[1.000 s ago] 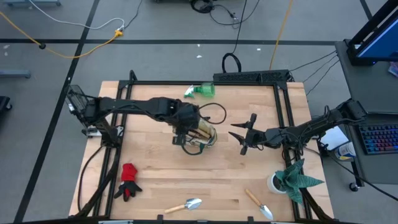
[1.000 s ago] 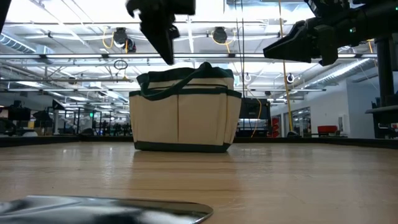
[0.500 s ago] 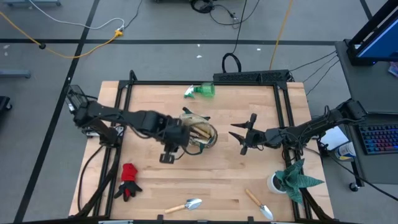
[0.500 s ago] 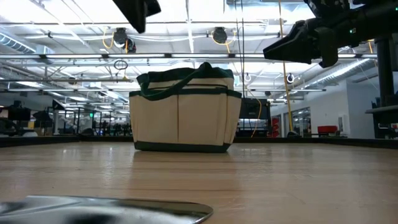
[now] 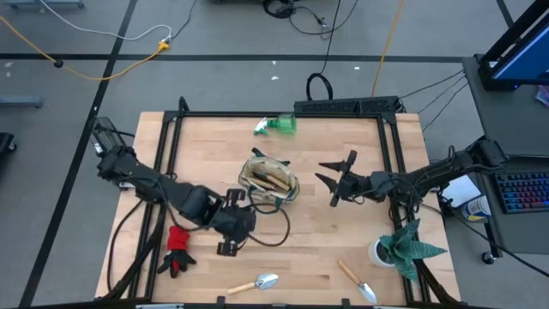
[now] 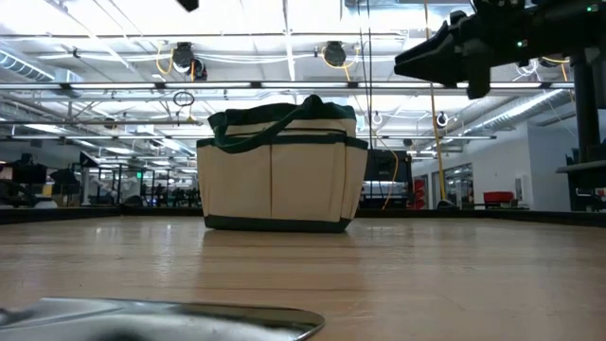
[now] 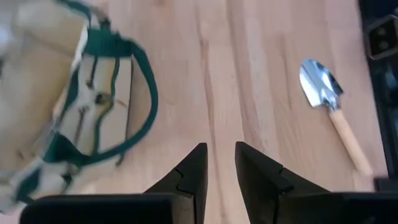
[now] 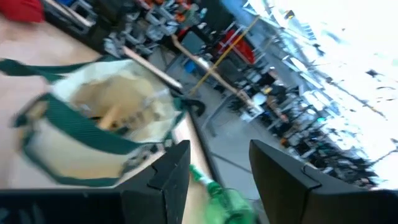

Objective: Pick & Place Garden tools in Gardening bag
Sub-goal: Put the left brown trowel into the brown gardening bag

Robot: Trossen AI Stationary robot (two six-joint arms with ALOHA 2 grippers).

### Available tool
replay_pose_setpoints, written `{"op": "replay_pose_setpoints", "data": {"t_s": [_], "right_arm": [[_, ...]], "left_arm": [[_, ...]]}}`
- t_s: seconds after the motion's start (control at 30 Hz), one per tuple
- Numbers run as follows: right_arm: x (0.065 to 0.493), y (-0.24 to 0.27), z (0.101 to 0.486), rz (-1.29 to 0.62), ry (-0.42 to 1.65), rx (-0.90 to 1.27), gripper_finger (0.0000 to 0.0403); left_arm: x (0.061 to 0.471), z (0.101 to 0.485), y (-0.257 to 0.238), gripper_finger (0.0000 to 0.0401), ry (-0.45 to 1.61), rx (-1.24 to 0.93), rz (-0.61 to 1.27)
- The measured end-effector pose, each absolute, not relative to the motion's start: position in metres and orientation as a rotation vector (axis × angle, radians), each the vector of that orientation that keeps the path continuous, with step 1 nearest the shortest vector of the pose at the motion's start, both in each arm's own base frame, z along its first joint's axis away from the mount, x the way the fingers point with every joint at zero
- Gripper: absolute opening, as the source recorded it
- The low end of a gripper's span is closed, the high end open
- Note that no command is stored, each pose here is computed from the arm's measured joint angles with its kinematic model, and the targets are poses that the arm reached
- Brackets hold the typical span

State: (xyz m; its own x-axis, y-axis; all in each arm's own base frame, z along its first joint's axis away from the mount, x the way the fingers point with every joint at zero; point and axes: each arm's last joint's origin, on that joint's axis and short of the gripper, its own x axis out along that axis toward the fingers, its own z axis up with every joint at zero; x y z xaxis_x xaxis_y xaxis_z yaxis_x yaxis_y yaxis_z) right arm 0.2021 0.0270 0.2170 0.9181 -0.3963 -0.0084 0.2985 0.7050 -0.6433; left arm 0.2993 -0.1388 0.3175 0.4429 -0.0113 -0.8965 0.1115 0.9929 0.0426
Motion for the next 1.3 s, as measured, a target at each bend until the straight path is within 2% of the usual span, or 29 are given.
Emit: {"op": "replay_pose_setpoints", "data": {"t_s": [0.2, 0.33, 0.53, 0.7, 0.9, 1.17, 1.3], "right_arm": [[0.204, 0.012, 0.227, -0.449, 0.089, -0.785, 0.0160], [0.205, 0.003, 0.235, -0.349, -0.035, -0.842, 0.0160], [0.206, -0.007, 0.241, -0.205, -0.181, -0.867, 0.0160], [0.205, -0.015, 0.242, -0.224, -0.178, -0.929, 0.0160], [0.204, -0.024, 0.242, -0.266, -0.150, -0.988, 0.0160], [0.203, -0.031, 0.242, -0.305, -0.128, -1.040, 0.0160], [0.203, -0.032, 0.243, -0.316, -0.133, -1.045, 0.0160]], "left_arm": [[0.289, 0.292, -0.160, 0.0088, 1.113, -0.057, 0.045], [0.289, 0.276, -0.170, 0.0088, 1.062, -0.145, 0.058], [0.290, 0.251, -0.191, 0.0088, 0.937, -0.272, -0.052], [0.282, 0.224, -0.207, 0.0088, 0.882, -0.393, -0.156], [0.280, 0.201, -0.218, 0.0088, 0.813, -0.594, -0.114], [0.288, 0.179, -0.232, 0.0088, 0.772, -0.677, -0.077], [0.287, 0.171, -0.237, 0.0088, 0.820, -0.757, -0.067]]}}
